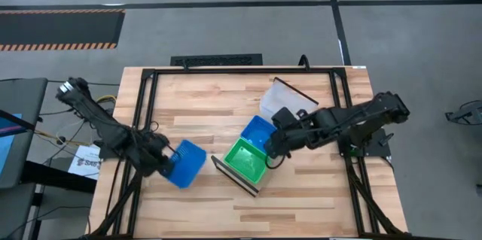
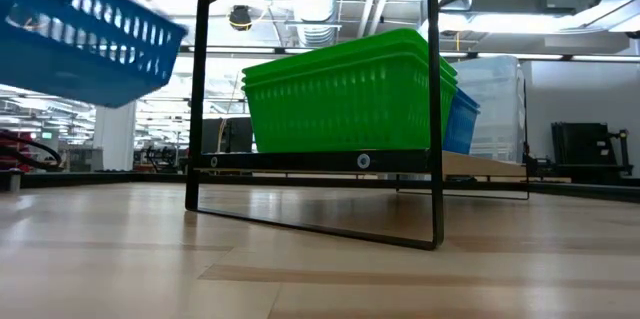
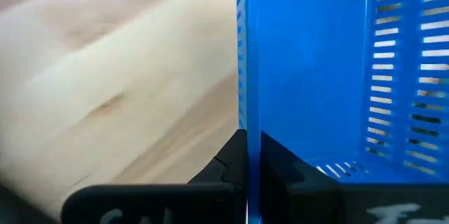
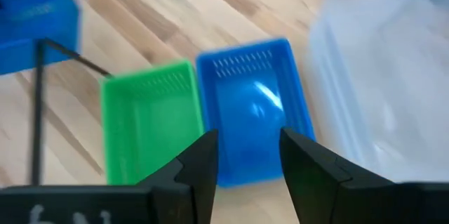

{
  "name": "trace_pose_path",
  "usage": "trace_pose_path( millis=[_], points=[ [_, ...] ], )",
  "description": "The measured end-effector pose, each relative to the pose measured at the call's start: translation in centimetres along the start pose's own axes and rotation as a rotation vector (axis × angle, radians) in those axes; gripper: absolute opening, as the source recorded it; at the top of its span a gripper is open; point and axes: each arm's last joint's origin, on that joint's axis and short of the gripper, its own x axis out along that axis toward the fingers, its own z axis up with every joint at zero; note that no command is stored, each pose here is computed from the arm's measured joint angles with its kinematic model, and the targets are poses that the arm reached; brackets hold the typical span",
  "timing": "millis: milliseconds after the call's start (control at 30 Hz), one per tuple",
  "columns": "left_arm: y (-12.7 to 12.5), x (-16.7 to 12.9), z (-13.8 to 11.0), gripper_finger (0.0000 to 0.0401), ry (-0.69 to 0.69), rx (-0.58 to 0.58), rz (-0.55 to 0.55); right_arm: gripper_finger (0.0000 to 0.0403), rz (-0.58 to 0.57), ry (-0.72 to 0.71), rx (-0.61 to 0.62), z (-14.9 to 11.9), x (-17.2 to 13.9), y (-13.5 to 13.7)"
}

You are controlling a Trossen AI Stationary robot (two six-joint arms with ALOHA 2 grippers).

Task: Stack baskets on shelf by color
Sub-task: Stack the blue bin on the other blue bins on the shelf

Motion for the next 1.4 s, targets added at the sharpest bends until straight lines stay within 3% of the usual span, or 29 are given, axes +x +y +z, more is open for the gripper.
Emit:
trace_pose_path(
  millis=[200,333,400,467,667,867,1400],
  points=[
    [3.3,-2.5,1.2,0.0,-0.101,-0.299,0.068,0.0169,0.104,-0.101,0.067,2.5,0.8,0.5],
    [4.2,-3.3,2.2,0.0,-0.367,-0.514,-0.029,0.0171,0.187,-0.197,0.191,4.9,1.7,0.8],
    [4.0,-3.4,2.8,0.0,-0.501,-0.553,-0.103,0.0171,0.214,-0.238,0.243,6.1,2.3,0.8],
    [3.5,-3.0,3.4,0.0,-0.594,-0.578,-0.106,0.017,0.234,-0.28,0.294,7.3,3.0,0.7],
    [1.8,-1.0,5.0,0.0,-0.776,-0.576,-0.058,0.0169,0.281,-0.331,0.347,9.8,5.9,0.8],
    [-0.3,-0.1,6.3,0.0,-0.781,-0.452,-0.007,0.0166,0.31,-0.227,0.292,10.0,8.3,0.8],
    [-3.6,-1.7,10.6,0.0,-0.852,-0.329,0.082,0.0152,0.335,-0.26,0.267,10.4,10.7,2.1]
  ],
)
